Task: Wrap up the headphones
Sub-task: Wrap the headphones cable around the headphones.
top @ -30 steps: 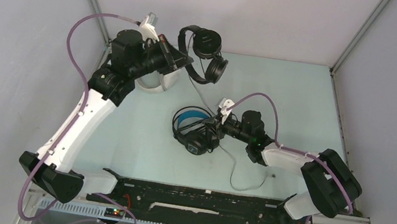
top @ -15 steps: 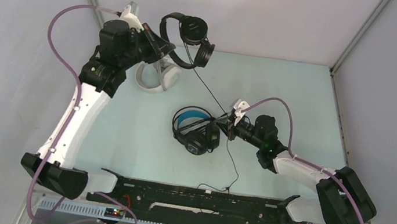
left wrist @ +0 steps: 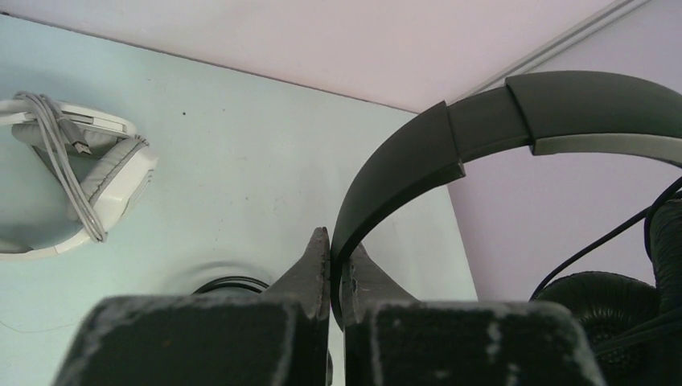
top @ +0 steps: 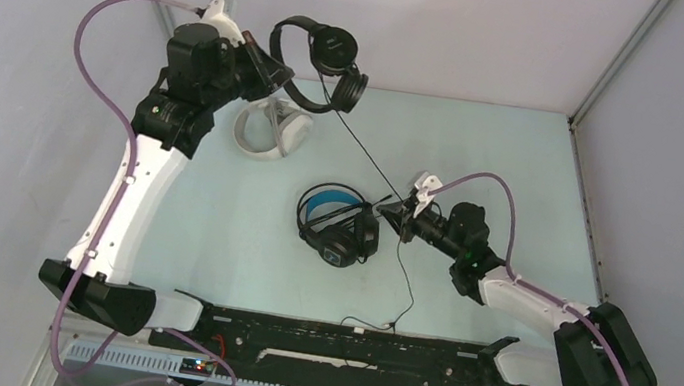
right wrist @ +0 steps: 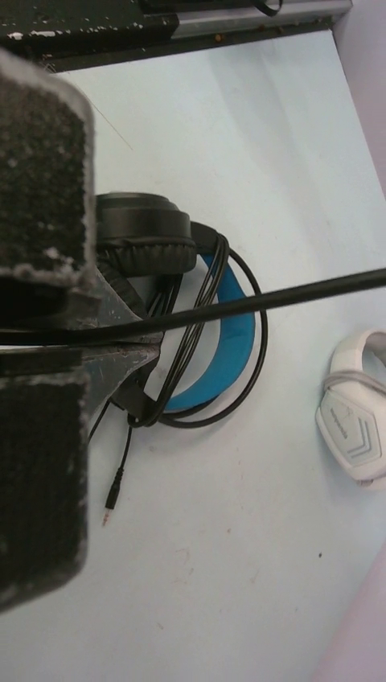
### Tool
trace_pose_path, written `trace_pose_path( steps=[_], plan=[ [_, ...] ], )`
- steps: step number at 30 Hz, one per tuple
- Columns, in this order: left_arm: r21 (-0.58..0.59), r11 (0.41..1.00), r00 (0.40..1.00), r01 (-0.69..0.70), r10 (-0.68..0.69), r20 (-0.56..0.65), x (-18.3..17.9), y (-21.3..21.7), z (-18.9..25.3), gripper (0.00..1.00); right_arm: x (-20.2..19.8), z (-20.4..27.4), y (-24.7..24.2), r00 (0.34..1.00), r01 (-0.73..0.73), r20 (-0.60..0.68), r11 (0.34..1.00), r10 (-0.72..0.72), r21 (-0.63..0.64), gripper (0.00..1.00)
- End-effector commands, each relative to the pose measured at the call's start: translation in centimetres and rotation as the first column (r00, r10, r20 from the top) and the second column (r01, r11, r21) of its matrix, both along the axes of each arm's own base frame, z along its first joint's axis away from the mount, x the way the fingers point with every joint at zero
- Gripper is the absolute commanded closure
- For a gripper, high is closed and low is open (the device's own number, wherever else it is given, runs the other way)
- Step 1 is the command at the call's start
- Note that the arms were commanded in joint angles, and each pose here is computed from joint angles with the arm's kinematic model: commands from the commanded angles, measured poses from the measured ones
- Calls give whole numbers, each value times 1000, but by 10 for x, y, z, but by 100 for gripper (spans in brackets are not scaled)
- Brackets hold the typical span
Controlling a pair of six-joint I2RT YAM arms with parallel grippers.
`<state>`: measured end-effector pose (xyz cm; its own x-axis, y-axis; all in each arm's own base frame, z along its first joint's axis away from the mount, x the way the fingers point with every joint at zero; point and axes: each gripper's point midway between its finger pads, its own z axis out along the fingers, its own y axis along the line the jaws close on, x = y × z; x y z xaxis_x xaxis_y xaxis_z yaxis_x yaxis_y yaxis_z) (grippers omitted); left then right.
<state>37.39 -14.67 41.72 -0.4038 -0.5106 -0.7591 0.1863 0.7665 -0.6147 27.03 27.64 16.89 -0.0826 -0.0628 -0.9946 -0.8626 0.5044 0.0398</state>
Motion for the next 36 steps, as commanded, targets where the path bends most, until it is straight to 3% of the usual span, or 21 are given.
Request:
trace_pose_path(
  steps=[1, 7, 17, 21, 28, 36],
  plan=[
    [50, 995, 984, 86, -93, 155, -17, -3, 45, 100, 17, 15, -17, 995, 100, -1, 993, -101, 59, 100],
    [259, 945, 966, 201, -235, 105, -37, -6, 8, 100, 38, 39, -38, 984, 179, -41, 976, -176, 120, 100],
    [596, 737, 896, 318, -439, 66, -56, -34, -43, 100, 42, 74, -47, 976, 175, -144, 980, -162, 90, 100],
    [674, 656, 869, 340, -493, 40, -58, -41, -60, 100, 43, 95, -50, 965, 201, -192, 974, -180, 101, 100],
    [828, 454, 821, 330, -571, -13, -68, -53, -90, 100, 33, 121, -47, 958, 160, -254, 984, -136, 76, 100],
    [896, 345, 836, 280, -546, -51, -63, -60, -104, 100, 6, 136, -35, 912, 64, -409, 993, -19, 96, 100]
  ],
)
